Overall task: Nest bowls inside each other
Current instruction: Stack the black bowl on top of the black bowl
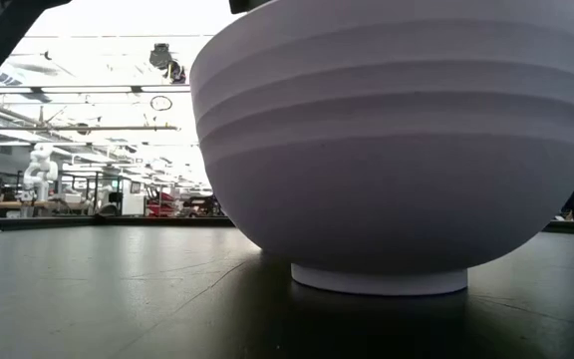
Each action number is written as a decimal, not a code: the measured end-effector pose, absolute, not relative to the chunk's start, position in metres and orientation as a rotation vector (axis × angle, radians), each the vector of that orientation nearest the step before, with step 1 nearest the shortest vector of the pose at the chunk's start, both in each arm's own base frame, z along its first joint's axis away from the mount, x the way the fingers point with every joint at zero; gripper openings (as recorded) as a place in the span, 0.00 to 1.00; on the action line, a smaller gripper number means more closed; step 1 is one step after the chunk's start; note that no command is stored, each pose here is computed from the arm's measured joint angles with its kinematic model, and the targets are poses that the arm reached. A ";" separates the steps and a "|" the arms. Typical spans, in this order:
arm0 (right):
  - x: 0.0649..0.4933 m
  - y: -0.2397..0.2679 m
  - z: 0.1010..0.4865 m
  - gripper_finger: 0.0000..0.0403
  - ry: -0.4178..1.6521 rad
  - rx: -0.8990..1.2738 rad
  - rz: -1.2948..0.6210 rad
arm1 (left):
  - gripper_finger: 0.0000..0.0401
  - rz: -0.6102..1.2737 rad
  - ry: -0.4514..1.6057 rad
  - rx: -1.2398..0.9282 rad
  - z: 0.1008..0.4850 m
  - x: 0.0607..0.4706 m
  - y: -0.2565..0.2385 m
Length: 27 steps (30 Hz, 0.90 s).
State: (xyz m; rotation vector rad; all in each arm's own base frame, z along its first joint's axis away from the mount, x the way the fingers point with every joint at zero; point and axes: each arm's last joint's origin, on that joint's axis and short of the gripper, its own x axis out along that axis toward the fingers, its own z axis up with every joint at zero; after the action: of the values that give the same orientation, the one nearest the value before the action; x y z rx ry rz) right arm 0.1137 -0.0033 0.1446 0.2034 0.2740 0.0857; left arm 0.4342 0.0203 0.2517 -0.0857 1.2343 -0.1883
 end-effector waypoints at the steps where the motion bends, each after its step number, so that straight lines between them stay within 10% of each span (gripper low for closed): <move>1: 0.114 -0.003 0.145 0.39 0.274 0.204 0.086 | 0.36 -0.186 1.233 -0.088 0.253 0.434 0.020; 13: 0.114 -0.003 0.144 0.39 0.276 0.205 0.085 | 0.68 -0.157 1.165 -0.052 0.285 0.437 0.020; 27: 0.114 -0.003 0.144 0.39 0.277 0.205 0.085 | 0.74 -0.109 1.184 -0.106 0.281 0.434 0.044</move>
State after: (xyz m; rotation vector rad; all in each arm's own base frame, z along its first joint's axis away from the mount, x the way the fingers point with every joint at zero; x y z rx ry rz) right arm 0.1137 -0.0033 0.1443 0.2053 0.2769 0.0850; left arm 0.4337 0.0436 0.2809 -0.1063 1.1838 -0.1094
